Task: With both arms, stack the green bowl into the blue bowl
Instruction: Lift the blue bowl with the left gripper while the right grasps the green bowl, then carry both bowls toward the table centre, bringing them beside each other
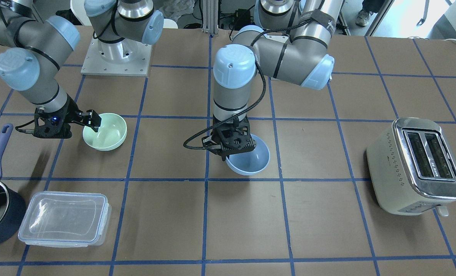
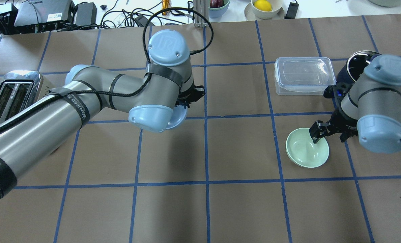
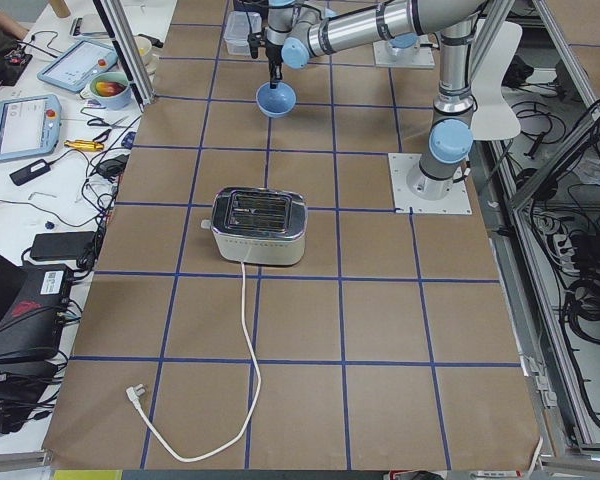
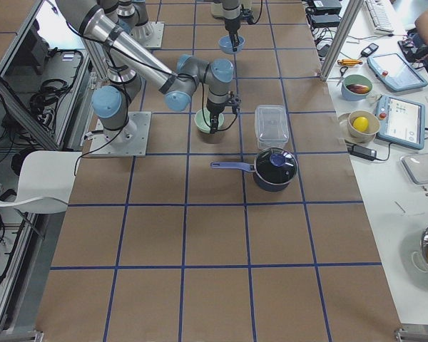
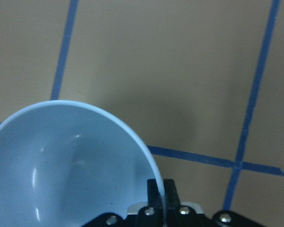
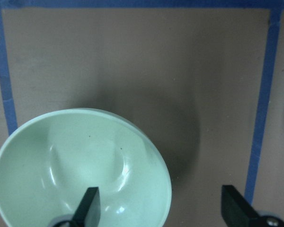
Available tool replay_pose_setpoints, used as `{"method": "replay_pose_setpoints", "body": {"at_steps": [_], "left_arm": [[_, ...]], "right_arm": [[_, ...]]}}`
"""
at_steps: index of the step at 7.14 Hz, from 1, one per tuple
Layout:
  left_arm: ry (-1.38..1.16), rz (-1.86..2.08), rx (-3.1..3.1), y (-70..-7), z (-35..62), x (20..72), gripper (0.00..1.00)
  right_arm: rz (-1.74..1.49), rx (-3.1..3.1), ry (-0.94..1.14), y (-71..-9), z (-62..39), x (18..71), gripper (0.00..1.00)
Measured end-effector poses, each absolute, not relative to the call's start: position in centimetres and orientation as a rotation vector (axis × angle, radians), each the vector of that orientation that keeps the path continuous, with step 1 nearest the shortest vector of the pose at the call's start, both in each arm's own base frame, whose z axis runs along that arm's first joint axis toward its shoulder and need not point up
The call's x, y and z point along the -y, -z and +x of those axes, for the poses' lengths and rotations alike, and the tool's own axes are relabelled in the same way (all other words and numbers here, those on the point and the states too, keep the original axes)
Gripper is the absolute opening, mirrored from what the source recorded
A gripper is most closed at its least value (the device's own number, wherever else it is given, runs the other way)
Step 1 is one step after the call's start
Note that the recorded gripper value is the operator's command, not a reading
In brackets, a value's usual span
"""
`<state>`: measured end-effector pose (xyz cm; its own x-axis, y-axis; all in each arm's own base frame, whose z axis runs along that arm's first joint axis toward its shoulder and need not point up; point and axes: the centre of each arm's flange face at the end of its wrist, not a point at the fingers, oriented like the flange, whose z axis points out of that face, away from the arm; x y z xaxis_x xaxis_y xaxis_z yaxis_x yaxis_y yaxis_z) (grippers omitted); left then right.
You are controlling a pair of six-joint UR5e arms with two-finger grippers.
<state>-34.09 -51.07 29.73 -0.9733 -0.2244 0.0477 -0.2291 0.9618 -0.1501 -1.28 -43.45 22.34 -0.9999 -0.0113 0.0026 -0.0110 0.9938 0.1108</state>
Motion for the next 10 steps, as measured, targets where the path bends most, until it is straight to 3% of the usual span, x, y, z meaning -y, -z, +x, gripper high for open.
{"method": "replay_pose_setpoints", "body": {"at_steps": [1,3,4,5,6,10], "left_arm": [[-0.242,0.395,3.067,-29.3,-35.9,51.4,0.0],[-0.252,0.437,3.043,-26.8,-38.3,52.3,0.01],[-0.25,0.456,3.036,-25.4,-39.6,52.2,0.08],[-0.254,0.481,3.025,-24.3,-40.5,52.2,0.58],[-0.257,0.496,3.019,-23.4,-40.9,52.2,0.98],[-0.481,0.285,2.934,-33.1,-38.3,53.5,1.0]], "right_arm": [[0.019,3.13,0.175,-20.9,-1.2,43.0,0.0],[0.021,3.127,0.167,-20.3,-1.2,43.0,0.0],[0.02,3.127,0.154,-20.6,-1.3,43.2,0.0],[0.017,3.13,0.121,-21.4,-1.3,43.8,0.0],[0.007,3.155,0.07,-22.6,-1.1,45.1,0.0],[-0.104,3.28,-0.037,-27.4,2.4,50.3,0.0]]}}
